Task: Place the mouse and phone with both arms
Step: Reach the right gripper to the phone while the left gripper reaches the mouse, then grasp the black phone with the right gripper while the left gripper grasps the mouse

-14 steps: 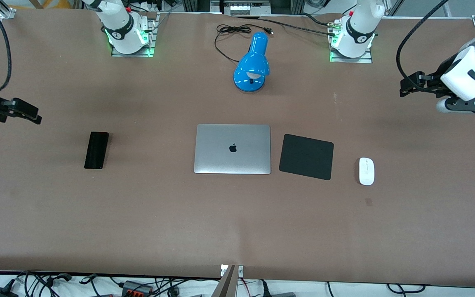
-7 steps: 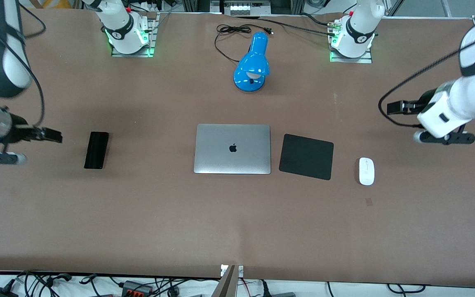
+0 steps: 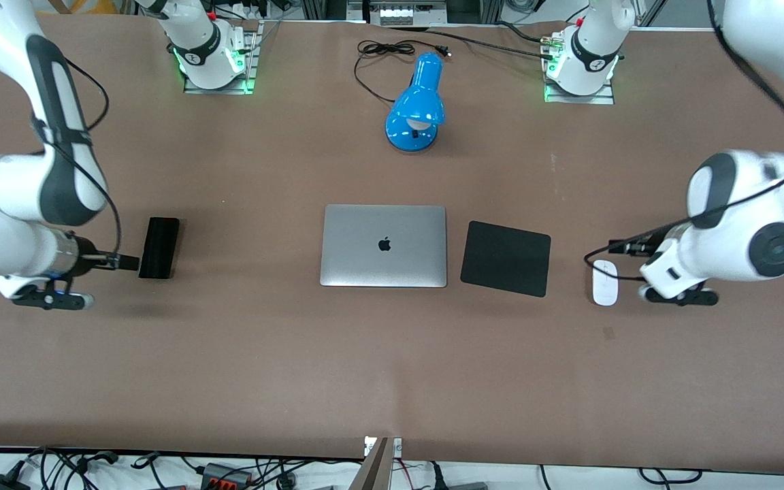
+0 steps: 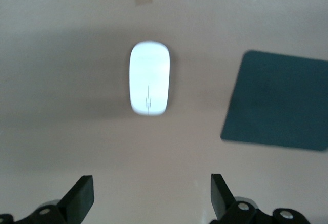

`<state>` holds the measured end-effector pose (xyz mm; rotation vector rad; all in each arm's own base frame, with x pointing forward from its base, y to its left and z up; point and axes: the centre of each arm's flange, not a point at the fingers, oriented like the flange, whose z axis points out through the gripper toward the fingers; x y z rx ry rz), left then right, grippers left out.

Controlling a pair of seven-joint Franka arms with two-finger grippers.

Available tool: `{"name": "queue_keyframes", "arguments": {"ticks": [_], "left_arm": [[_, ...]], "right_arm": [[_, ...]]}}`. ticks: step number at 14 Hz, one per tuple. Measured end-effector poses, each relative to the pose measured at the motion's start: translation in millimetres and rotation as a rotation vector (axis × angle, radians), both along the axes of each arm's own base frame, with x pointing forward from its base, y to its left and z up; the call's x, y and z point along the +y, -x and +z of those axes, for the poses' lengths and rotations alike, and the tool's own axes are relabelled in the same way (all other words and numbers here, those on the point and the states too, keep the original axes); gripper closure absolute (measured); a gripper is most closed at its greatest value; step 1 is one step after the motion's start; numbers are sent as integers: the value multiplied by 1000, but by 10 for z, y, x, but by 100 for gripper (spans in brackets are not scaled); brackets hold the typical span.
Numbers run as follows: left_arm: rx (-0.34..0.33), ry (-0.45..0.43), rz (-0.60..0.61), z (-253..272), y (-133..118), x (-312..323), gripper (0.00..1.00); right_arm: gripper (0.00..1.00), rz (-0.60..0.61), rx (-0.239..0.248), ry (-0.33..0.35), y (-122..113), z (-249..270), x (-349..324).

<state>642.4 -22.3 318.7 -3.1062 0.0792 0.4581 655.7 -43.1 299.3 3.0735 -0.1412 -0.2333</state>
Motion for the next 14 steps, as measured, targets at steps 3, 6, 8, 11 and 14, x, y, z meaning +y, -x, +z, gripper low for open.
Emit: {"name": "queue_keyframes", "arguments": {"ticks": [3, 6, 8, 11, 14], "left_arm": [[-58, 19, -32, -445, 68, 77, 0], [-84, 34, -68, -748, 185, 101, 0], [-97, 46, -105, -936, 253, 60, 0], [-99, 55, -130, -1118, 290, 33, 0], [-120, 65, -156, -1236, 267, 60, 0]], "right_arm": [[0, -14, -23, -2, 202, -488, -48], [0, -34, -17, -6, 403, -771, -169], [0, -47, -1, -6, 468, -843, -182], [0, -81, 17, -4, 520, -931, -146], [0, -83, 45, -8, 570, -1092, -116]]}}
